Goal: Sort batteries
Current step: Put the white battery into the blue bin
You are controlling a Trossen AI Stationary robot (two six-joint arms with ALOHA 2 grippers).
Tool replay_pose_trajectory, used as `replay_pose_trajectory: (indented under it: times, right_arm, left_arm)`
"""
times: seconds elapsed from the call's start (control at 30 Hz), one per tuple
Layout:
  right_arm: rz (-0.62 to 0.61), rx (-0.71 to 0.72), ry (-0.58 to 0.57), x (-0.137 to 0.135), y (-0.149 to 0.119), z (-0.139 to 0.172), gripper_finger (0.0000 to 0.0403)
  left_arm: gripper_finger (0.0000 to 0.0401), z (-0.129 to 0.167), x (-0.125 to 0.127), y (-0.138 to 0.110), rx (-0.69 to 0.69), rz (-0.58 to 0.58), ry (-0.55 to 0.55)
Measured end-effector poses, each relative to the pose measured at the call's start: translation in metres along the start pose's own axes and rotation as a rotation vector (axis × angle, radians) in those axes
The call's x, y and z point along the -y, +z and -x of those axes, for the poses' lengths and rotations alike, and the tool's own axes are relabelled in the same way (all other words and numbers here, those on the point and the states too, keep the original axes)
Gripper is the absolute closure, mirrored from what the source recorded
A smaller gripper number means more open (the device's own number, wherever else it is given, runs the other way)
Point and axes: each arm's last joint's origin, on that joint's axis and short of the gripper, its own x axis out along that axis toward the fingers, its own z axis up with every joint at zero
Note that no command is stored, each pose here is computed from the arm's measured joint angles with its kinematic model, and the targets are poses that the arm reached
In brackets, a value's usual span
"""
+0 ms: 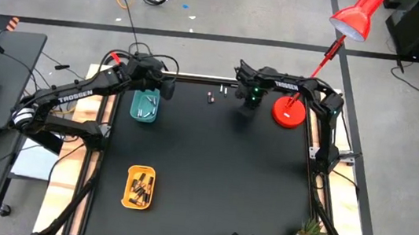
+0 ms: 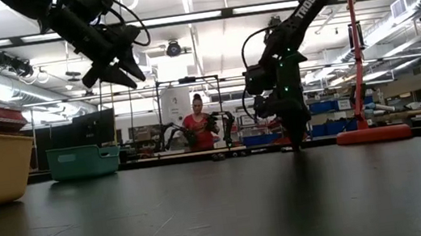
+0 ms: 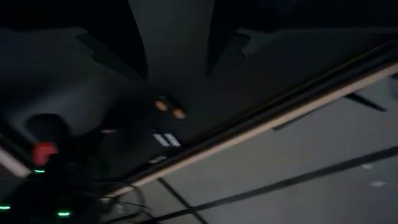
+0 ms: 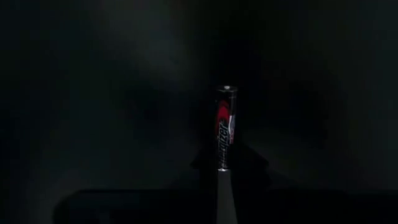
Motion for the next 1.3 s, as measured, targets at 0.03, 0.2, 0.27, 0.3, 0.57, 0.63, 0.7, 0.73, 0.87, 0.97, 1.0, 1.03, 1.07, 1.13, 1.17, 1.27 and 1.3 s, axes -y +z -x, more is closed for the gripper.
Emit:
replay_pose_trajectory:
  times: [0.03,0.2,0.27,0.3,0.57,0.63,0.7,0.73,0.87,0.97,1.0,1.03,1.07,1.13,1.17,1.27,1.3]
  right_arm:
    - [0.012,0.006,0.002,-0.001,0.001,0.004,0.0382]
    - [0.046,0.164,0.006,-0.007,0.013,0.05,0.0382]
    - [0.057,0.227,0.009,-0.009,0.016,0.068,0.0382]
    - [0.062,0.25,0.015,-0.011,0.017,0.075,0.0382]
    - [0.22,0.67,0.099,-0.044,0.027,0.159,0.0382]
    - [0.256,0.784,0.144,-0.054,0.031,0.172,0.0382]
    - [0.283,0.878,0.2,-0.065,0.034,0.185,0.0382]
    - [0.29,0.906,0.226,-0.069,0.036,0.187,0.0382]
    - [0.288,0.939,0.258,-0.079,0.041,0.187,0.0382]
    - [0.289,0.966,0.262,-0.08,0.042,0.191,0.0382]
    - [0.289,0.967,0.264,-0.08,0.042,0.191,0.0382]
    - [0.289,0.966,0.264,-0.08,0.042,0.191,0.0382]
    - [0.29,0.966,0.266,-0.08,0.042,0.19,0.0382]
    - [0.301,0.982,0.28,-0.081,0.043,0.191,0.0382]
    - [0.303,0.991,0.288,-0.081,0.043,0.192,0.0382]
    - [0.297,1.001,0.3,-0.082,0.044,0.194,0.0382]
    - [0.303,1.003,0.306,-0.083,0.044,0.194,0.0382]
  left_arm:
    - [0.0229,0.0,0.001,0.0,-0.003,-0.001,-0.023]
    - [0.0229,0.001,0.006,0.005,0.015,0.002,-0.158]
    - [0.0229,0.001,0.008,0.009,0.049,0.013,-0.198]
    - [0.0229,0.002,0.009,0.011,0.07,0.014,-0.216]
    - [0.0228,0.003,0.018,0.035,0.326,0.006,-0.313]
    - [0.0223,-0.001,0.021,0.04,0.38,0.005,-0.335]
    - [0.0216,-0.007,0.024,0.042,0.416,0.0,-0.358]
    - [0.0212,-0.01,0.026,0.044,0.436,-0.004,-0.373]
    - [0.0199,-0.018,0.036,0.047,0.485,-0.019,-0.429]
    - [0.0196,-0.021,0.043,0.05,0.482,-0.04,-0.442]
    - [0.0196,-0.022,0.046,0.051,0.485,-0.056,-0.446]
    - [0.0196,-0.022,0.048,0.052,0.489,-0.069,-0.448]
    - [0.0196,-0.024,0.049,0.053,0.491,-0.082,-0.45]
    - [0.0196,-0.028,0.051,0.052,0.483,-0.084,-0.441]
    - [0.0196,-0.032,0.052,0.051,0.475,-0.085,-0.439]
    - [0.0196,-0.04,0.055,0.05,0.476,-0.084,-0.445]
    - [0.0196,-0.042,0.056,0.049,0.481,-0.084,-0.452]
